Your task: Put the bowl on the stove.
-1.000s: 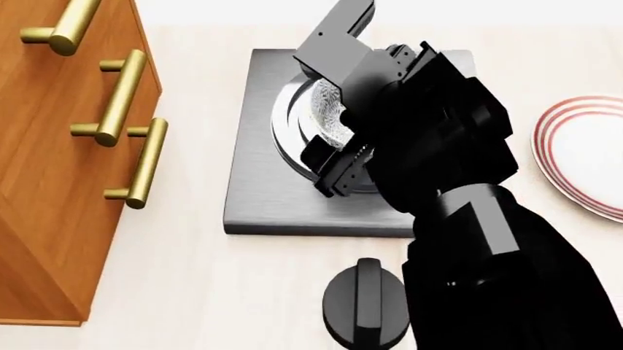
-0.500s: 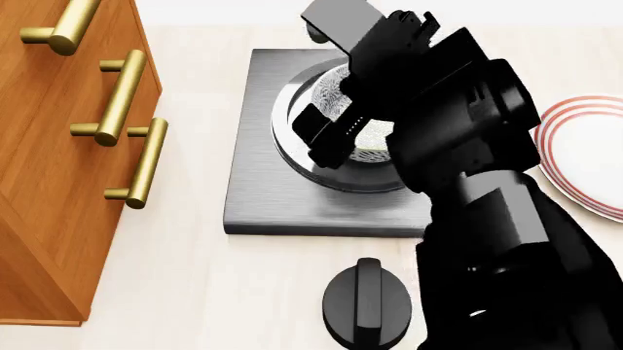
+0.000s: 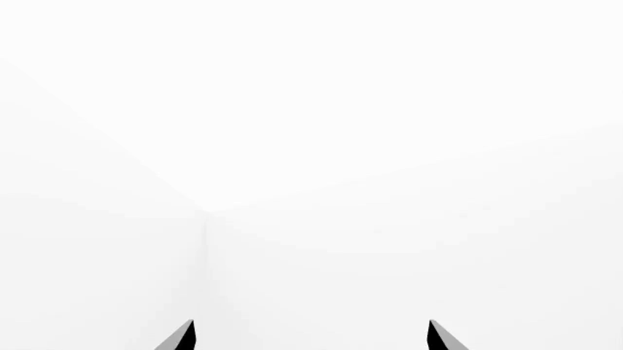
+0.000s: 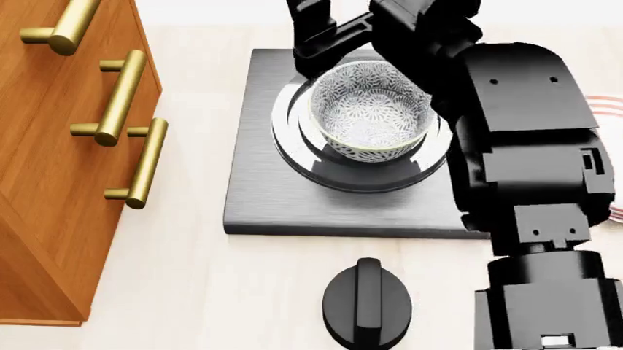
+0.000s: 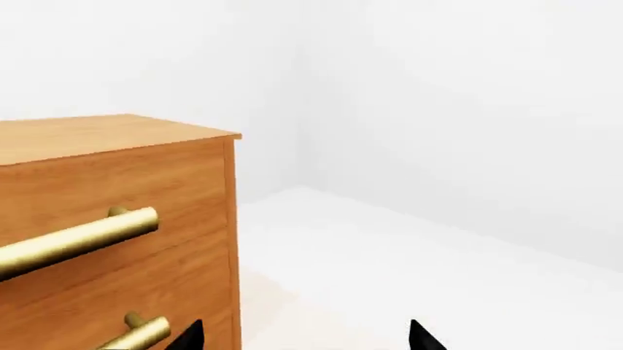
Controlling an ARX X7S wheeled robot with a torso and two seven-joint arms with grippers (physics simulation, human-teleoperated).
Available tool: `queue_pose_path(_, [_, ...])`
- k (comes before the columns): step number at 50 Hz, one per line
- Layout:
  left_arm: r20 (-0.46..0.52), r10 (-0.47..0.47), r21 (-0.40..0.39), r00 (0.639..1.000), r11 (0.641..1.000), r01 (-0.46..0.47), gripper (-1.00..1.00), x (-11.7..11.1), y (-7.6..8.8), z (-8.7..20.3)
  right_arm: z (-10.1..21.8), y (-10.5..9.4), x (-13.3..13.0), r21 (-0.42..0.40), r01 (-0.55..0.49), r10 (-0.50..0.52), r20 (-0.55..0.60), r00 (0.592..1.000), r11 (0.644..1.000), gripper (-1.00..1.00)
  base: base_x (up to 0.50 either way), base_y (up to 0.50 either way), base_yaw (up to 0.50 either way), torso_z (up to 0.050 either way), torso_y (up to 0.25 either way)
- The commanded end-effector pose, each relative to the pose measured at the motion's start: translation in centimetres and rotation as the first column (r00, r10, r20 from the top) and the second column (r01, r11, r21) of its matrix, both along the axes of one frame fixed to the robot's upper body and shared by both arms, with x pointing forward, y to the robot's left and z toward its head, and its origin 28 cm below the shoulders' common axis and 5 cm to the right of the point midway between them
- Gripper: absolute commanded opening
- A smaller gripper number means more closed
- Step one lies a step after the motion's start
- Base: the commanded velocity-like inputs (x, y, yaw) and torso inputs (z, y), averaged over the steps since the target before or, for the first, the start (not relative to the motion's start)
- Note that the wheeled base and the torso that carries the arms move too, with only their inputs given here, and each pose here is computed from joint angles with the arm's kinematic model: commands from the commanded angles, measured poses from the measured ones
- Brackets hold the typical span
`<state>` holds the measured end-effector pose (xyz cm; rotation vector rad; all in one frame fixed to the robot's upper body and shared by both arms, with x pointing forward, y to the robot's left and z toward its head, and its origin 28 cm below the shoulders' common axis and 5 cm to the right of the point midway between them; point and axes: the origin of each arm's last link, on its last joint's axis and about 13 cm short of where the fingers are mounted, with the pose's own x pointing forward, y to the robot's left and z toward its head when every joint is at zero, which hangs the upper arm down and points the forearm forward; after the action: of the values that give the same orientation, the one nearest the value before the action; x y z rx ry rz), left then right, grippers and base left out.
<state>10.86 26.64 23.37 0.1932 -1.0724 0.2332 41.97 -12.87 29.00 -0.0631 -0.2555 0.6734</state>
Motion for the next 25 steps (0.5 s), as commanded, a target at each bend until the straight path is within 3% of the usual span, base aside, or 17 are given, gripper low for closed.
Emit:
queue_pose_path(1, [-0.009,-0.019,-0.002,1.000,1.000,0.019,1.00,0.0,0.0,0.2,-0.9,-0.3,-4.0,0.312,-0.175,0.105,0.229,0.968,0.934,1.00,0.00,0.00,0.00,0.000,0.000])
queue_pose_path(6, [-0.011,-0.022,-0.002,1.000,1.000,0.022,1.00,0.0,-0.1,0.2,-1.2,-0.1,-5.4,0.396,-0.261,0.140,0.310,0.941,0.880,1.00,0.00,0.00,0.00,0.000,0.000])
queue_pose_path(8, [-0.011,-0.023,-0.002,1.000,1.000,0.023,1.00,0.0,-0.1,0.2,-1.3,-0.2,-6.2,0.458,-0.317,0.157,0.354,0.922,0.830,1.00,0.00,0.00,0.00,0.000,0.000])
queue_pose_path(9, [-0.012,-0.023,-0.002,1.000,1.000,0.023,1.00,0.0,-0.1,0.2,-1.4,-0.2,-6.8,0.500,-0.359,0.183,0.367,0.912,0.788,1.00,0.00,0.00,0.00,0.000,0.000])
queue_pose_path(13, [-0.013,-0.027,-0.001,1.000,1.000,0.027,1.00,0.1,-0.2,0.2,-1.9,-0.3,-8.3,0.548,-0.411,0.194,0.410,0.891,0.728,1.00,0.00,0.00,0.00,0.000,0.000])
queue_pose_path(15, [-0.014,-0.029,-0.001,0.999,1.000,0.029,1.00,0.1,-0.2,0.1,-2.4,-0.4,-9.0,0.570,-0.403,0.166,0.422,0.891,0.716,1.00,0.00,0.00,0.00,0.000,0.000])
queue_pose_path(17, [-0.016,-0.030,-0.001,0.999,1.000,0.030,1.00,0.1,-0.2,0.1,-3.0,-0.6,-10.1,0.605,-0.432,0.140,0.468,0.873,0.669,1.00,0.00,0.00,0.00,0.000,0.000])
queue_pose_path(18, [-0.016,-0.031,-0.002,0.999,1.000,0.031,1.00,0.0,-0.2,0.2,-3.1,-0.6,-10.3,0.611,-0.434,0.130,0.477,0.869,0.663,1.00,0.00,0.00,0.00,0.000,0.000])
queue_pose_path(19, [-0.016,-0.032,-0.001,0.999,0.999,0.032,1.00,0.0,-0.2,0.1,-3.4,-1.0,-10.9,0.643,-0.451,0.095,0.509,0.855,0.619,1.00,0.00,0.00,0.00,0.000,0.000])
queue_pose_path(21, [-0.015,-0.031,-0.003,0.999,1.000,0.031,1.00,0.0,-0.2,0.1,-3.6,-1.2,-11.4,0.649,-0.475,0.084,0.537,0.839,0.595,1.00,0.00,0.00,0.00,0.000,0.000])
queue_pose_path(22, [-0.015,-0.032,-0.002,0.999,1.000,0.031,1.00,0.0,-0.2,0.2,-3.8,-1.5,-12.2,0.671,-0.507,0.047,0.578,0.815,0.541,1.00,0.00,0.00,0.00,0.000,0.000])
queue_pose_path(25, [-0.016,-0.032,-0.002,0.999,0.999,0.032,1.00,0.0,-0.2,0.2,-4.1,-2.2,-13.1,0.696,-0.533,-0.015,0.614,0.789,0.480,1.00,0.00,0.00,0.00,0.000,0.000])
